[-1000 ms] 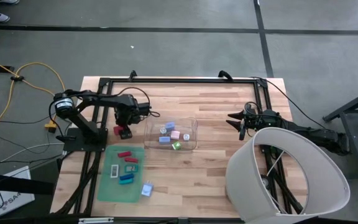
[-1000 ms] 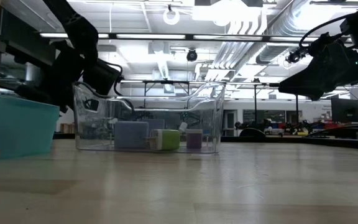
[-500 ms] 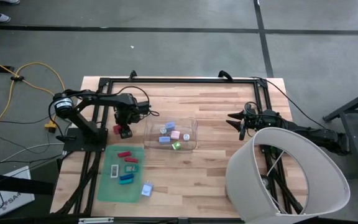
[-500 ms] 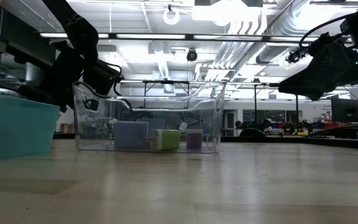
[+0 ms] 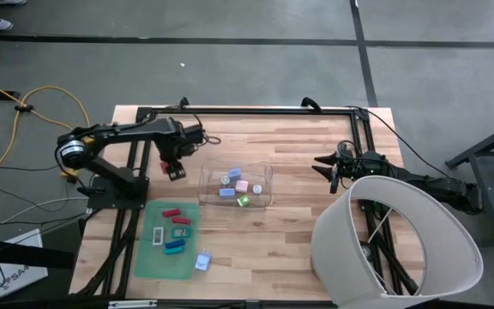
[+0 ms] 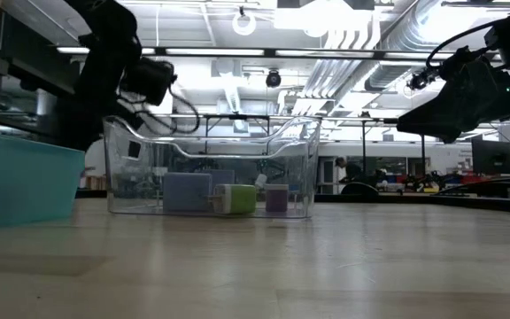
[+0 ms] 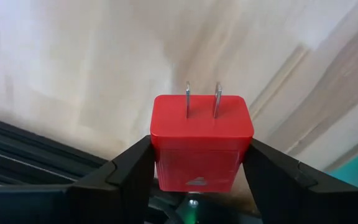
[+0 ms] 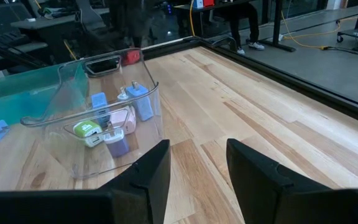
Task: Pick & Place Office items
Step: Put the red charger adapter into the transparent bin
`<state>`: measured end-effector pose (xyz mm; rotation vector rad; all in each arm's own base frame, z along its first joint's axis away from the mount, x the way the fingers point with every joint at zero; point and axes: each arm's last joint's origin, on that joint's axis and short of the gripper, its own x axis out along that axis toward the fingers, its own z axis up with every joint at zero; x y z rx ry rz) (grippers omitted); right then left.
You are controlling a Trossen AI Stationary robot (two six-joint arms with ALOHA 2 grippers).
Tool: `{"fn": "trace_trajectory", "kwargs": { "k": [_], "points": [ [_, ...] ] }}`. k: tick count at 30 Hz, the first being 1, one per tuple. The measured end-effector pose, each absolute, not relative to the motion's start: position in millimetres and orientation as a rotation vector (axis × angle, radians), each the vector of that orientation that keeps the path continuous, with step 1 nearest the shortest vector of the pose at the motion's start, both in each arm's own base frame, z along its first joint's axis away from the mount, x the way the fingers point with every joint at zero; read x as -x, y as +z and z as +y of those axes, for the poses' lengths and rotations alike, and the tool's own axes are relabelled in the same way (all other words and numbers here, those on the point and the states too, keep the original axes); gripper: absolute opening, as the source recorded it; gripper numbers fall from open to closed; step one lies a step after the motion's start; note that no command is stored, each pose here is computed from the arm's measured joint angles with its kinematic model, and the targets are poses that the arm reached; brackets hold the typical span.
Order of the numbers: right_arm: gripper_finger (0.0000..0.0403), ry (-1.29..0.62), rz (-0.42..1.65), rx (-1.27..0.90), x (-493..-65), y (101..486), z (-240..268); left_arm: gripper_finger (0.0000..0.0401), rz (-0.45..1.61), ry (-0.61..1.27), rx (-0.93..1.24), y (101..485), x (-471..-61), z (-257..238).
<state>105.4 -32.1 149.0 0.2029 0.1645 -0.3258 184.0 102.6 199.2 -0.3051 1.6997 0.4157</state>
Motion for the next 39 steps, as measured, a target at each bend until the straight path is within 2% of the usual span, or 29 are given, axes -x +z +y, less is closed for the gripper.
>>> {"fn": "trace_trajectory", "kwargs": {
  "k": [11, 20, 33, 39],
  "points": [
    [0.0144, -0.326, 0.165, -0.203, -105, 149, -32, 0.0213, 1.434, 0.511, 0.157, 256, -209, 118],
    [0.0144, -0.325, 0.165, -0.203, -105, 149, -32, 0.0213, 1.22, 0.549, 0.022, 299, -235, 111],
    [0.0144, -0.326, 0.165, -0.203, -105, 149, -32, 0.0213, 1.144, 0.395, -0.087, 312, -300, 67],
    [0.0144, -0.325, 0.165, -0.203, -105, 149, -32, 0.0213, 1.163, 0.335, -0.098, 304, -325, 37]
  ]
}}
